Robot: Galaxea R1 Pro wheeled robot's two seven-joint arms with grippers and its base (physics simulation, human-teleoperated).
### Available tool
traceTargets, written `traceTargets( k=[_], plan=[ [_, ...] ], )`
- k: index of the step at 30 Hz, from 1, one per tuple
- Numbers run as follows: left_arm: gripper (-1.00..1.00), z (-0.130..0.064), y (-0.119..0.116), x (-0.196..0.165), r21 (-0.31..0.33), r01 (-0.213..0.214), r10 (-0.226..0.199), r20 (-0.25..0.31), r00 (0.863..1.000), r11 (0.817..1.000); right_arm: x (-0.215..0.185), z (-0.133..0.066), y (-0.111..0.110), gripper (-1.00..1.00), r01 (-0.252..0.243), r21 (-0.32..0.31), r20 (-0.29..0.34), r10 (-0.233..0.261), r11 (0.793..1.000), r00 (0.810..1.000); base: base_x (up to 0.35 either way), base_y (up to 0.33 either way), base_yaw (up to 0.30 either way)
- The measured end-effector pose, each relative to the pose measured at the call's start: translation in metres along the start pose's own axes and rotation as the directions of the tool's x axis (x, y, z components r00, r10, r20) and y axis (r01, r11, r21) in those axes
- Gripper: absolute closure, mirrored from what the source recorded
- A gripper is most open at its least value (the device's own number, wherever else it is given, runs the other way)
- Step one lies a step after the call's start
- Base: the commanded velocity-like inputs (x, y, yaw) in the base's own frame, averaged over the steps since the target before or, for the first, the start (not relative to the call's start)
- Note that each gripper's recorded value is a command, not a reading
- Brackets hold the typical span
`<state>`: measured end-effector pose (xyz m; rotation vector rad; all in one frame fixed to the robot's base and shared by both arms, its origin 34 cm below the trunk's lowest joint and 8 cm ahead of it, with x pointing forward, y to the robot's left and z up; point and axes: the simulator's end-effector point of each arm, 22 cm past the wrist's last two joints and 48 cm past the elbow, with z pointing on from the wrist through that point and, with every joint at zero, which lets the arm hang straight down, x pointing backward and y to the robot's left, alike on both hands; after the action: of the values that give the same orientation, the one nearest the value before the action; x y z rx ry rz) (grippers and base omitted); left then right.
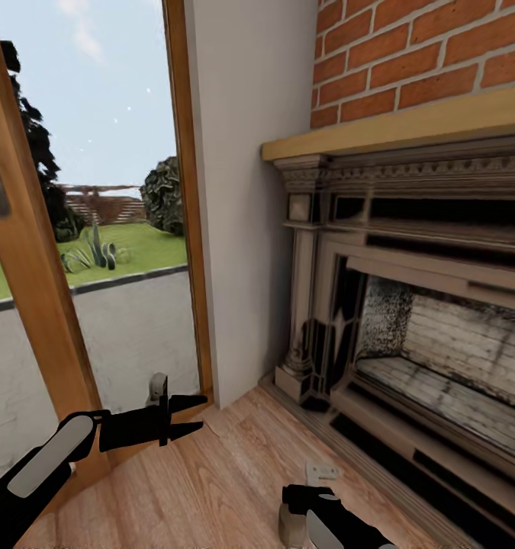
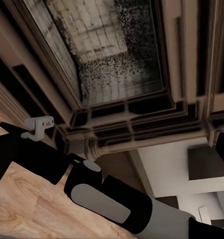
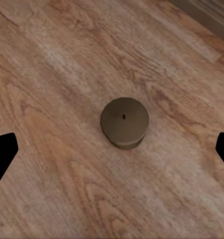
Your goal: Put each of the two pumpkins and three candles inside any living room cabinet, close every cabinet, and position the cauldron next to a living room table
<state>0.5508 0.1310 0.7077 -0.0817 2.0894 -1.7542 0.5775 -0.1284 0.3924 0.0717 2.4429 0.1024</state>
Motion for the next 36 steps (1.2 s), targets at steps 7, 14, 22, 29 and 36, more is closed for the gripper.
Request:
traceTargets(
  k=[7, 14, 22, 29, 36],
  plan=[
    [-1.0, 0.001, 0.014, 0.008, 0.0, 0.0, 0.0, 0.0, 1.0, 1.0, 0.013, 0.009, -0.002, -1.0, 0.0, 0.0, 0.0, 0.0, 1.0, 1.0, 0.0, 0.0, 0.0],
    [-1.0, 0.001, 0.029, 0.016, -0.001, 0.001, -0.001, 0.0, 1.0, 1.0, 0.026, 0.019, -0.003, -1.0, 0.0, 0.0, 0.001, 0.0, 1.0, 1.0, 0.0, 0.0, 0.0],
    [-1.0, 0.002, 0.045, 0.025, -0.002, 0.001, -0.001, 0.0, 1.0, 1.0, 0.041, 0.029, -0.005, -1.0, 0.0, 0.0, 0.001, 0.0, 1.0, 1.0, 0.0, 0.0, 0.0],
    [-1.0, 0.003, 0.059, 0.034, -0.003, 0.001, -0.001, -0.002, 1.0, 1.0, 0.054, 0.039, -0.006, -1.0, 0.0, 0.0, 0.001, 0.0, 1.0, 1.0, 0.0, 0.0, 0.0],
    [-1.0, 0.005, 0.073, 0.037, -0.008, 0.02, -0.02, -0.007, 1.0, 1.0, 0.067, 0.047, -0.008, -1.0, -0.001, 0.002, -0.019, 0.001, 1.0, 1.0, 0.0, 0.0, 0.0]
  ],
)
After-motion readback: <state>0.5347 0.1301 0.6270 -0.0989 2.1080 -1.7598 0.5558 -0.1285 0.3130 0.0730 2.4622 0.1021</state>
